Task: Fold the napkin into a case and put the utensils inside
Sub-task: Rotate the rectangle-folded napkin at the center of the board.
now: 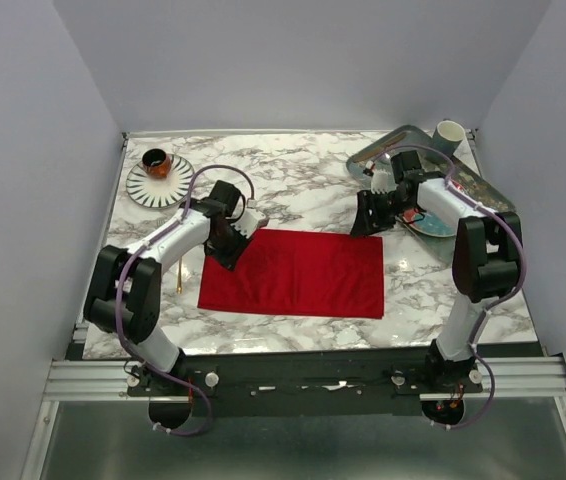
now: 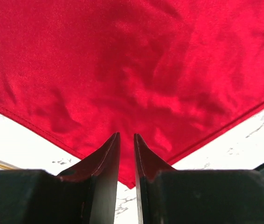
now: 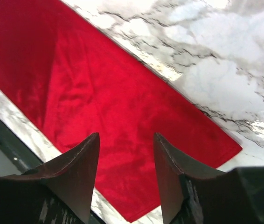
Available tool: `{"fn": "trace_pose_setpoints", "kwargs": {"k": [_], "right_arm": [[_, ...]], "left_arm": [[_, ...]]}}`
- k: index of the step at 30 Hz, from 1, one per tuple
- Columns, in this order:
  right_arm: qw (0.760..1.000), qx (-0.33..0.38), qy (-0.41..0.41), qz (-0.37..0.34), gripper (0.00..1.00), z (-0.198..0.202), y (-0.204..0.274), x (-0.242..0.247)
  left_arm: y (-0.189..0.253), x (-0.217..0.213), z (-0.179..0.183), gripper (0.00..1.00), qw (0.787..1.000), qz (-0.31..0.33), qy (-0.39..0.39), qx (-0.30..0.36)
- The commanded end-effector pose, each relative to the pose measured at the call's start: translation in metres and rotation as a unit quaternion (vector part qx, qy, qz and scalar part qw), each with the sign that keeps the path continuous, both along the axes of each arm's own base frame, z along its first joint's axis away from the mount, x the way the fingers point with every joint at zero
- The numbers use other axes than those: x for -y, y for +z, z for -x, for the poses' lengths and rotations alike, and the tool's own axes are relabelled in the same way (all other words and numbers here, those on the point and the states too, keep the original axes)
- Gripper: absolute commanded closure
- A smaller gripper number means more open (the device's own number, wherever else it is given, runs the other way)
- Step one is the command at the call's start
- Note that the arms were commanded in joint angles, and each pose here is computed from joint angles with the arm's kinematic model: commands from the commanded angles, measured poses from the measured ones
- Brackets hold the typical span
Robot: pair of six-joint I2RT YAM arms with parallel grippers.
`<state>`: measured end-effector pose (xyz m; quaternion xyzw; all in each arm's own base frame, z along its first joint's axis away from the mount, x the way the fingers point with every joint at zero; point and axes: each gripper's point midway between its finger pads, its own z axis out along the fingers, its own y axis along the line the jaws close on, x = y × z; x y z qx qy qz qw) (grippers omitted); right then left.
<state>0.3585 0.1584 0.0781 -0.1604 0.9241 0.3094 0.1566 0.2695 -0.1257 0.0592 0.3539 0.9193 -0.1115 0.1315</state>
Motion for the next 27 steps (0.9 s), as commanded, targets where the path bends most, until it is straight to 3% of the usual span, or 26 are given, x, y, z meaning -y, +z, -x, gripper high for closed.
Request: {"fn": "trace_pose_setpoints", "kwargs": {"k": [1,9,17,21,27], "right_arm": [[0.998,-0.008,-0.004,0.058,0.44,0.010,-0.032,0.019],[0.996,-0.038,0.003,0.079,0.46,0.046,-0.052,0.030],[0.997,-0.063,0.012,0.046,0.46,0.078,-0.048,0.022],[0.999,-0.049,0.019,0.012,0.44,0.083,-0.024,0.013],[1.000,0.009,0.016,-0.013,0.39,0.077,0.025,0.007]], "left_arm": [[-0.015,-0.009,-0.020,0.72,0.998,-0.067,-0.017,0.013],[-0.044,-0.007,-0.063,0.76,0.993,-0.115,-0.018,0.013],[-0.042,-0.006,-0.109,0.71,0.987,-0.146,-0.040,0.060],[-0.007,0.012,-0.133,0.58,0.990,-0.098,-0.034,0.100],[0.049,0.019,-0.129,0.43,0.993,0.024,0.024,0.109]]}}
